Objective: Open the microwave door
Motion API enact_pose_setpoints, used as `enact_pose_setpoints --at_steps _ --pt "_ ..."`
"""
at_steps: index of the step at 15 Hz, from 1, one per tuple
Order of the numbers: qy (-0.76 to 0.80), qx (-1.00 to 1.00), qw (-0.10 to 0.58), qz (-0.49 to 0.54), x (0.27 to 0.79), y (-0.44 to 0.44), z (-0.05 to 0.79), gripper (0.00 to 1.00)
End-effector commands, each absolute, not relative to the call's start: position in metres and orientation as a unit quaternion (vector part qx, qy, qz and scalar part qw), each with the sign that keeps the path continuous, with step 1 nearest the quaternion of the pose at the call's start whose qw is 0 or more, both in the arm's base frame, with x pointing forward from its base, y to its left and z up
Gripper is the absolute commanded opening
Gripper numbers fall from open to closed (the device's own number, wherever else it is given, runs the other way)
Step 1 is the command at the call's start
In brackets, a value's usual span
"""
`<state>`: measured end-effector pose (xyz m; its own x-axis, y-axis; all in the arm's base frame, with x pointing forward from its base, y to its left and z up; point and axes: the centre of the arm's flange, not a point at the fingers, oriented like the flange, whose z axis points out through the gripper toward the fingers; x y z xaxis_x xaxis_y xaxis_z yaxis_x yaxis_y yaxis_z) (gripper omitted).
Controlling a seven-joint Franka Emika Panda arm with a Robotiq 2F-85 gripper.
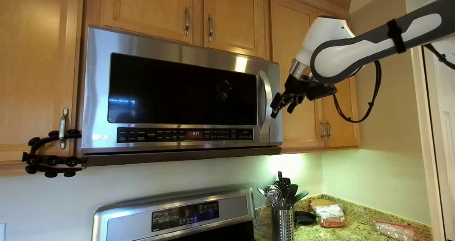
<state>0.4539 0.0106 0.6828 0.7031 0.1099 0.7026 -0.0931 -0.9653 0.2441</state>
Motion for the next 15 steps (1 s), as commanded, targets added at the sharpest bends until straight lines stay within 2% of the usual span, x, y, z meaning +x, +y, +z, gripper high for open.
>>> enact_pose_setpoints --at_steps 1,11,12,13,15 --pt "-0.024 0.893 0.132 0.429 0.483 -0.013 0.697 1.00" --pt "-0.050 0.871 0.097 0.478 0.528 -0.037 0.703 1.00" --pt "-0.050 0.872 0.098 0.477 0.529 -0.037 0.703 0.91" --pt "-0.052 0.872 0.099 0.477 0.529 -0.037 0.703 0.72" --pt "-0.055 0.871 0.095 0.479 0.529 -0.036 0.703 0.58"
